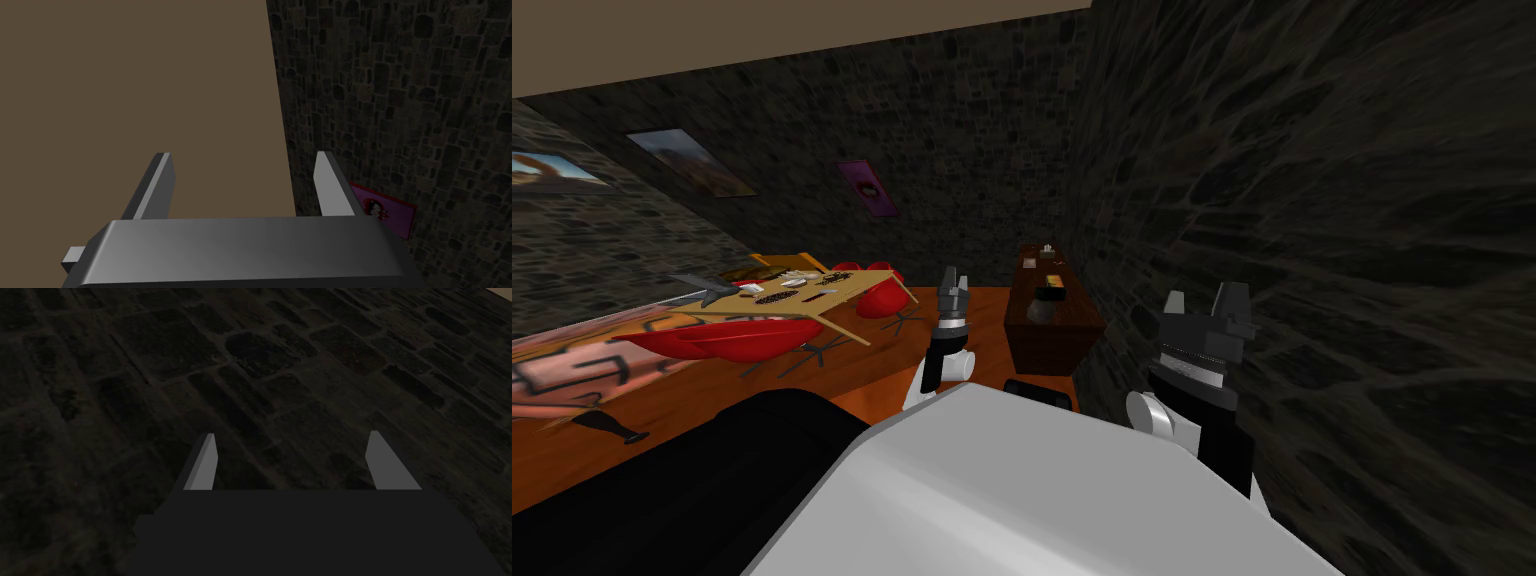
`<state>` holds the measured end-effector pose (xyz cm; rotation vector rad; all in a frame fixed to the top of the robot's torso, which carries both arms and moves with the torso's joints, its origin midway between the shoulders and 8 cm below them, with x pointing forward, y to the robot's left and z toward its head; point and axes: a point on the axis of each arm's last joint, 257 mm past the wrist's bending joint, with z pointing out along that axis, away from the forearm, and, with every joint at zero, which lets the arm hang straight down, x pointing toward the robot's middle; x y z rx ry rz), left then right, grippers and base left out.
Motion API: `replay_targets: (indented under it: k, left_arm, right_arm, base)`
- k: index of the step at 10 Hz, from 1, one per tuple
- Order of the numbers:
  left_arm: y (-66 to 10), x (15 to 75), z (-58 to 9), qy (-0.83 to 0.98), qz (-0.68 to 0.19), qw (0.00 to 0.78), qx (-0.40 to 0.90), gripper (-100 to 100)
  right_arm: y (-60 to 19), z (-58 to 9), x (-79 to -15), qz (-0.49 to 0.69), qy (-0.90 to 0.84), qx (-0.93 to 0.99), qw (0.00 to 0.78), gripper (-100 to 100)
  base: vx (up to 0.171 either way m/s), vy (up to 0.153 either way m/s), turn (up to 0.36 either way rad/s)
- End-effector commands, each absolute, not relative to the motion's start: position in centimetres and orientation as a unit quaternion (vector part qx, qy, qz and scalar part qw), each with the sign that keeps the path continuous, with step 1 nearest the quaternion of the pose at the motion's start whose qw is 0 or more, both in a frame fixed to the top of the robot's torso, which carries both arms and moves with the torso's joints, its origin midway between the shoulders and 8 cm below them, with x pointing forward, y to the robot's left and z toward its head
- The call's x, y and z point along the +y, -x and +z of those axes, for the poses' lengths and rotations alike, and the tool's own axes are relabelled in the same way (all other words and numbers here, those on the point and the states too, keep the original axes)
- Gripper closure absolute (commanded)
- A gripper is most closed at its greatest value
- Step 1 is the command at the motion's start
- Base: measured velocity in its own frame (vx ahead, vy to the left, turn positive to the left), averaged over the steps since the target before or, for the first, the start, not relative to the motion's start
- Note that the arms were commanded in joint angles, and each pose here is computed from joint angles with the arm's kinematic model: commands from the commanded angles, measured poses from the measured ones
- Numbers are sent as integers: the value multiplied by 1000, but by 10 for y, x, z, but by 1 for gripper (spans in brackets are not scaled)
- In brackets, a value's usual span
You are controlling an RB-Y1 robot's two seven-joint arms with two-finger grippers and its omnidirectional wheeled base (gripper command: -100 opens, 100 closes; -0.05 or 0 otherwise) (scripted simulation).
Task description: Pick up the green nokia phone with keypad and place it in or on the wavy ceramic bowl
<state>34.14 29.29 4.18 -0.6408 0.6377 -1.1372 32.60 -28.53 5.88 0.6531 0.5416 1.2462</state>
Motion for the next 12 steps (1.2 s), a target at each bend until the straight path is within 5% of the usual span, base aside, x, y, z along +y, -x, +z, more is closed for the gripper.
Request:
replay_targets:
  k: [1, 6, 12]
  left_arm:
    - [-341, 293, 42, 293, -520, 748, 292, 0]
    - [-341, 293, 42, 293, -520, 748, 291, 0]
    - [-341, 293, 42, 293, -520, 748, 291, 0]
  right_arm:
    - [-325, 59, -277, 567, -277, 264, 729, -100]
    - [-315, 49, -253, 566, -223, 320, 726, -100]
    - [-294, -30, -246, 515, -189, 445, 707, -100]
  base:
    - [-34, 17, 3]
    - [-90, 56, 17]
    - [-158, 143, 128]
